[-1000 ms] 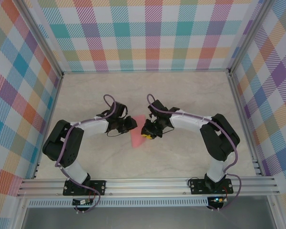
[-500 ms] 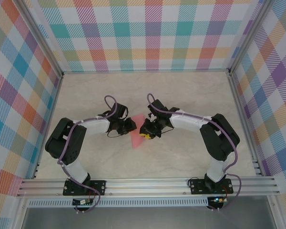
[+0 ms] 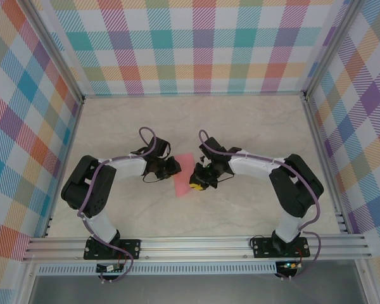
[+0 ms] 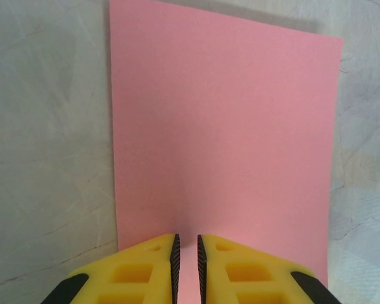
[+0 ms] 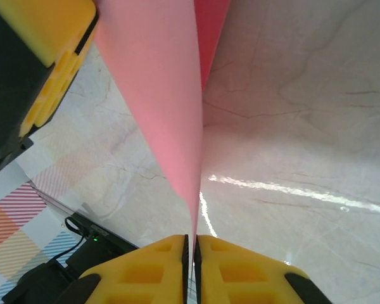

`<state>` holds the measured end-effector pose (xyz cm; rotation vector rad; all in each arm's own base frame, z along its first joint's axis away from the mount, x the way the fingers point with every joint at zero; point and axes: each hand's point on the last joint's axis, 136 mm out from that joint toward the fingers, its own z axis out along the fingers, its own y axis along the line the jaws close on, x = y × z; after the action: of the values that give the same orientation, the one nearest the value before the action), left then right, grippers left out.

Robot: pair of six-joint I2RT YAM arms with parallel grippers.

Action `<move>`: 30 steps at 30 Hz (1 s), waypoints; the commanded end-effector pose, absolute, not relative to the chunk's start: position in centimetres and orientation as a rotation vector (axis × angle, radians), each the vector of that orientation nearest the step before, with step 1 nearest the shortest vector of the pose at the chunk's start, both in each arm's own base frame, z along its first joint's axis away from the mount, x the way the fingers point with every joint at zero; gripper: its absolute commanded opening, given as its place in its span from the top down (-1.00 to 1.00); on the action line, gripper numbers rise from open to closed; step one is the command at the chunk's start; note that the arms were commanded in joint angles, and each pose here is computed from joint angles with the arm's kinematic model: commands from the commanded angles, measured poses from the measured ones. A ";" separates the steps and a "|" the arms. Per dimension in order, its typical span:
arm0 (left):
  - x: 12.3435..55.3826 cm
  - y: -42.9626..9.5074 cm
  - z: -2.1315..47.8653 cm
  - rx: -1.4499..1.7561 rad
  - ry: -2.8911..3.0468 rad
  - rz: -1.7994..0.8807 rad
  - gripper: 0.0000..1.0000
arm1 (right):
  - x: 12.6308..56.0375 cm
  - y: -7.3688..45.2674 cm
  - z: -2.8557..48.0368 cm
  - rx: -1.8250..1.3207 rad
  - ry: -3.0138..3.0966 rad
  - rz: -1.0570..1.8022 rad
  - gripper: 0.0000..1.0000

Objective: Fold a paper plane with a square sheet of paper (pick it up from the middle)
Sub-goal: Third fold the triangle at the center of the table.

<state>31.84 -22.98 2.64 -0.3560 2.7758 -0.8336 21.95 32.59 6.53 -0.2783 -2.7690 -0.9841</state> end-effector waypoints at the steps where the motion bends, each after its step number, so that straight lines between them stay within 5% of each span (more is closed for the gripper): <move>1: 32.0 -23.2 2.7 -0.327 2.781 -0.816 0.64 | 22.0 33.4 7.8 -0.270 -2.752 -1.065 0.80; 30: 31.1 -19.5 6.4 -0.462 2.690 -0.640 0.65 | 26.1 36.7 4.6 -0.228 -2.851 -1.028 0.80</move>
<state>32.18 -20.60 6.85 -0.4145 2.6730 -0.7094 25.41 35.71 4.51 -0.2707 -2.8327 -0.9973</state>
